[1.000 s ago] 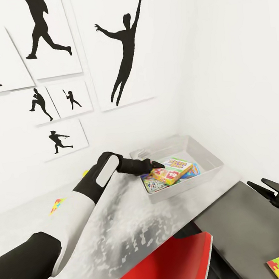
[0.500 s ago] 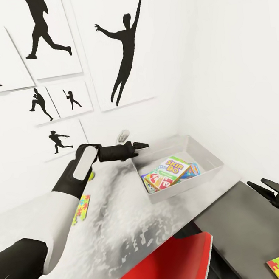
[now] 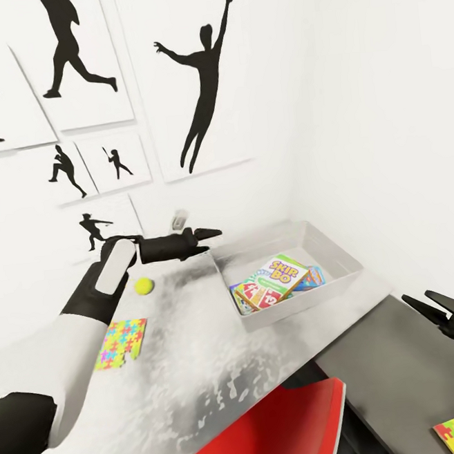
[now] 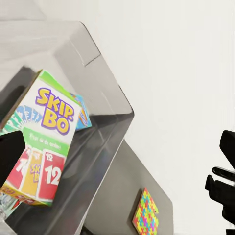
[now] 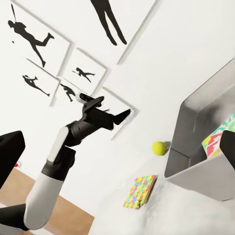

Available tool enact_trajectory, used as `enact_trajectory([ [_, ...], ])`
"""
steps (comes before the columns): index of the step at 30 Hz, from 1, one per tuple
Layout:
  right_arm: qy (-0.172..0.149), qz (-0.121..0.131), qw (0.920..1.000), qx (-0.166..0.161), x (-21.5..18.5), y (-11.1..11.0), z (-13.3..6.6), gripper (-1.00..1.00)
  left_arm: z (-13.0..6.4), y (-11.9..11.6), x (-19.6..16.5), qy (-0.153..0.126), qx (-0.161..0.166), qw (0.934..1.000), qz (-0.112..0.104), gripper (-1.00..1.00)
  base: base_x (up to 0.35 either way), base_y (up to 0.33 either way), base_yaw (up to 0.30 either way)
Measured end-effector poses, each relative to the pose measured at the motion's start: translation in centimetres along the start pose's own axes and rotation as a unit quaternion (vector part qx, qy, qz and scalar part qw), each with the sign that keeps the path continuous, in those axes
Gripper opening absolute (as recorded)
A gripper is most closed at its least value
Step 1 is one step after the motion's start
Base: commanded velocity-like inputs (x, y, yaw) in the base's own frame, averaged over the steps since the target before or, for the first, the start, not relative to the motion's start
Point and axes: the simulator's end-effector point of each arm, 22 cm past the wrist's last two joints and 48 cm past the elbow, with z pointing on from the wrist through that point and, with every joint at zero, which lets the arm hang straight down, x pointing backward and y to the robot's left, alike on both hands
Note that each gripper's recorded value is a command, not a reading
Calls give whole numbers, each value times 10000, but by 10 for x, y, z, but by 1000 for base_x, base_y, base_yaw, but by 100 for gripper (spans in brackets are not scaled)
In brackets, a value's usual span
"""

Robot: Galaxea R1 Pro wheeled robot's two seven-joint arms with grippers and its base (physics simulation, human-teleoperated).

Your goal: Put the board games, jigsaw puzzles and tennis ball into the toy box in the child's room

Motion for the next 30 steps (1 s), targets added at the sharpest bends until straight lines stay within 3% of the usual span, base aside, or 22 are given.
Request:
enact_trajectory([
  [4,-16,-34,10000,-19,-1,2,0,100,-38,6,-17,-189,190,9996,-24,100,0,0,-70],
  [8,-44,-93,9999,-48,-3,6,-1,100,-93,22,-25,-370,338,9987,-35,100,0,0,-39],
  [12,-63,-136,9998,-121,-4,11,-1,100,-134,38,-18,-455,439,9979,-117,100,0,0,-14],
  [14,-71,-156,9997,-182,-5,14,-1,100,-165,49,-10,-534,547,9969,-192,100,0,0,-5],
  [15,-75,-170,9996,-211,-5,16,-1,100,-183,54,-1,-558,644,9960,-259,100,0,0,-3],
  [18,-102,-234,9994,-252,-7,19,-1,100,-211,64,22,-579,854,9937,-436,100,0,0,-2],
  [23,-142,-317,9989,-302,-8,24,-1,100,-244,79,53,-874,1084,9889,-524,100,0,0,0],
  [30,-179,-354,9986,-356,-9,29,-1,100,-262,92,82,-1066,1124,9859,-632,100,-1,0,0],
])
